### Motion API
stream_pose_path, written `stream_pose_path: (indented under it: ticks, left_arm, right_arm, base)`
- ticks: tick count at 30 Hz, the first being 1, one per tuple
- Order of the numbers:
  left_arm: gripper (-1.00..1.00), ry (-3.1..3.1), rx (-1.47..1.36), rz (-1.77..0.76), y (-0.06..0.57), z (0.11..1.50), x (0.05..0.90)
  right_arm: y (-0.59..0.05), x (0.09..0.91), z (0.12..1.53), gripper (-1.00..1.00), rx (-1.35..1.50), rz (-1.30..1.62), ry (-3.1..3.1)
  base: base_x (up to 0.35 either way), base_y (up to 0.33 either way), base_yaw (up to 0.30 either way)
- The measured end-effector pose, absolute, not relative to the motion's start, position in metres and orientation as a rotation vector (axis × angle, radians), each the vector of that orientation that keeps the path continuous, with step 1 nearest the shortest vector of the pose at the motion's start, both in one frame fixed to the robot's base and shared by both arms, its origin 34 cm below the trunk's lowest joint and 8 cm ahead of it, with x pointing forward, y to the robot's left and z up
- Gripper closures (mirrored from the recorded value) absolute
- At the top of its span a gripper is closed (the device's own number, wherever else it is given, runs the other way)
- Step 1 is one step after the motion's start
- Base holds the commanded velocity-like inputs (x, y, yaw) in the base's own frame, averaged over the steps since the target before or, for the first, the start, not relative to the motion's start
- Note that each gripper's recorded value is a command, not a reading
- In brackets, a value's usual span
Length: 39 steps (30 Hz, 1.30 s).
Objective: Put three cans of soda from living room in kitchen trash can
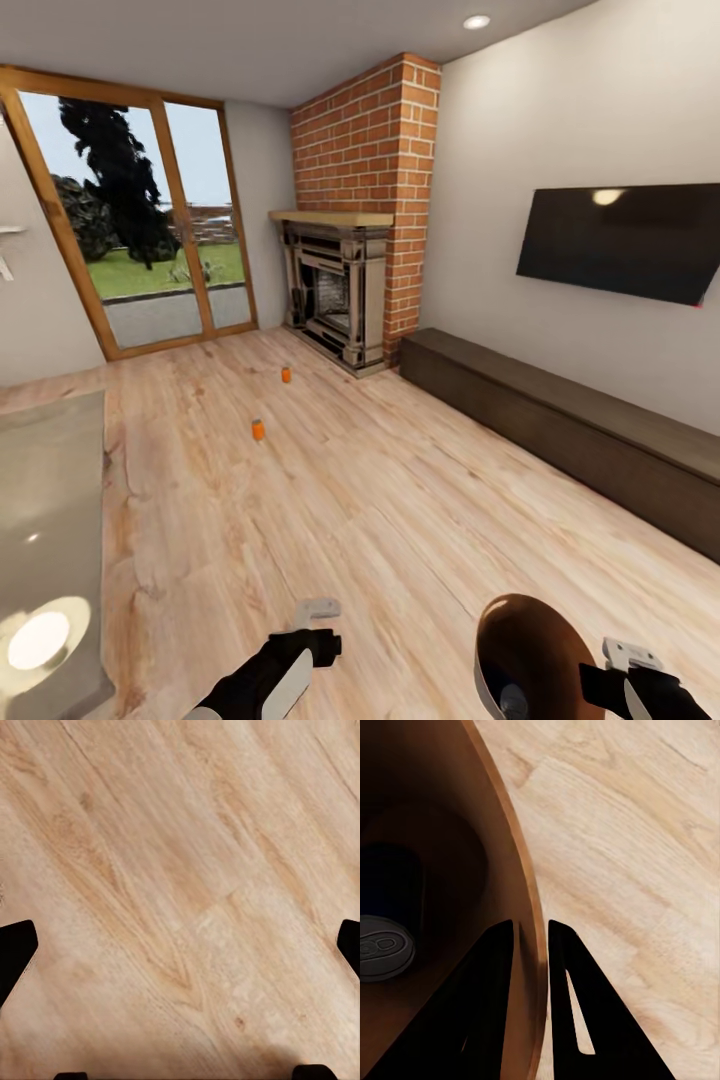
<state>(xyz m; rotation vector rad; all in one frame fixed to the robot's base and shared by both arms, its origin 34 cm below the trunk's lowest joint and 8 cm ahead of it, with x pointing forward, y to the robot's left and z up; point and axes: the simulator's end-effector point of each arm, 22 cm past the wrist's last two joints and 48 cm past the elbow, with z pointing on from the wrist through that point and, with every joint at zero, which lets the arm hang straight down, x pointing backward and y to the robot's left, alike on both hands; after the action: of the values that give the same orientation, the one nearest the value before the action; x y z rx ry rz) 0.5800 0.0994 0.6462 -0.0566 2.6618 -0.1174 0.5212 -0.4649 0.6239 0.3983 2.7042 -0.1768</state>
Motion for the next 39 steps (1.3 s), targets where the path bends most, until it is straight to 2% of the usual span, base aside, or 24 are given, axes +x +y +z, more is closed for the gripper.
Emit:
stream_pose_path:
  ticks: [18,26,39]
  left_arm:
    - [-1.0,2.672,-0.057,-0.117,0.0993,0.6409,0.5774]
    - [-1.0,2.672,-0.059,-0.117,0.0994,0.6401,0.5772]
    - [-1.0,2.677,-0.06,-0.117,0.0994,0.637,0.5759]
  right_arm:
    - [-0.4651,0.518,0.6191,1.0,0.402,-0.179,2.715]
    - [-0.4654,0.5177,0.6186,1.0,0.398,-0.181,2.717]
    - [-0.4643,0.5159,0.6156,1.0,0.399,-0.176,2.724]
  base:
    - [0.343,-0.001,0.204]
    - [0.343,-0.001,0.092]
    - [0.336,-0.101,0.221]
